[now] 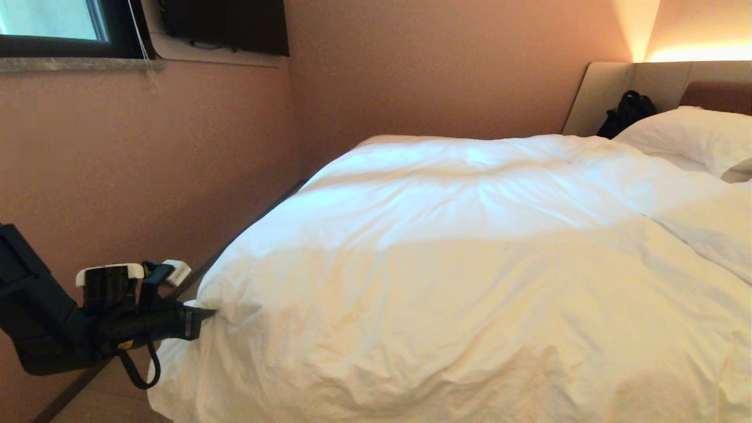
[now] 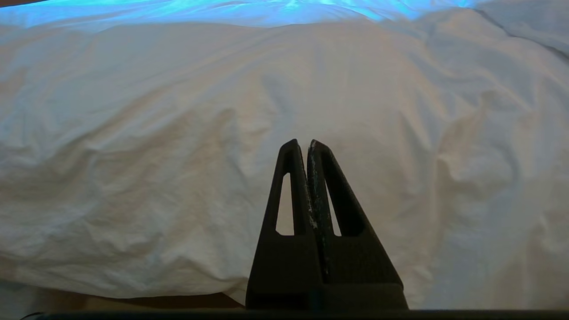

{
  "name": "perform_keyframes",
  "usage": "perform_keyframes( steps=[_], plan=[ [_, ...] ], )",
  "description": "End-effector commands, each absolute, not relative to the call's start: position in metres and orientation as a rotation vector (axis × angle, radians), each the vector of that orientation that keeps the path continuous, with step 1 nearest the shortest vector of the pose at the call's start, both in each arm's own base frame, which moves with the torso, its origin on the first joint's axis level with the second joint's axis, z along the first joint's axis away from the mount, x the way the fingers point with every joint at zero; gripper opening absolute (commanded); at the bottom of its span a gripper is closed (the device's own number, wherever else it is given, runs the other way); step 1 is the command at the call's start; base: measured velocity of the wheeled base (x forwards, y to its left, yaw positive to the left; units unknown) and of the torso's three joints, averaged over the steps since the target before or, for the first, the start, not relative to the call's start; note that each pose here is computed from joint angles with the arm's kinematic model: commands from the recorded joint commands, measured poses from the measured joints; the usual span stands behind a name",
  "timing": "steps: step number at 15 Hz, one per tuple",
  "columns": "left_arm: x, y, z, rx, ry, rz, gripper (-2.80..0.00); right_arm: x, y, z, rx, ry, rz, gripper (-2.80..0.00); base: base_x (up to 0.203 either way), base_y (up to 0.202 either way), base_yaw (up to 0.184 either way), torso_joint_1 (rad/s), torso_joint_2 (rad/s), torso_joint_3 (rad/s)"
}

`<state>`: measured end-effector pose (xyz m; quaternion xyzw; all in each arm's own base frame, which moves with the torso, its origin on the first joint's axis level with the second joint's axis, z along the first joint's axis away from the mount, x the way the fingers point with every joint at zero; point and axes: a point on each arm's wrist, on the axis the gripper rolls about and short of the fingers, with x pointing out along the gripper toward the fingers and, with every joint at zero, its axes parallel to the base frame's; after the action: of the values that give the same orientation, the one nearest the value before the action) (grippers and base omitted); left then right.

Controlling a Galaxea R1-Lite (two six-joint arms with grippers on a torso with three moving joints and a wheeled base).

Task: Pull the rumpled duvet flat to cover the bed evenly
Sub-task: Flatten the corners of the folded blanket

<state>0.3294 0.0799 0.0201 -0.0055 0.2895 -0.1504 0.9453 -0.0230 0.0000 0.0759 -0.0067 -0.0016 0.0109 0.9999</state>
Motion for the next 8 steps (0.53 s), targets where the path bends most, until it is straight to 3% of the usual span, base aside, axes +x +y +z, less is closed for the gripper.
perform_keyframes(
  steps=[1,8],
  plan=[
    [0.323,0.077,0.037,-0.007,0.58,-0.312,-2.8,-0.023,0.0,0.076,-0.014,-0.002,0.023,-2.8,0.0,0.0,0.0,0.0,0.0,0.0],
    [0.314,0.07,0.095,-0.023,0.488,-0.296,-2.8,-0.023,0.0,0.076,-0.014,-0.002,0.021,-2.8,0.0,0.0,0.0,0.0,0.0,0.0]
  ],
)
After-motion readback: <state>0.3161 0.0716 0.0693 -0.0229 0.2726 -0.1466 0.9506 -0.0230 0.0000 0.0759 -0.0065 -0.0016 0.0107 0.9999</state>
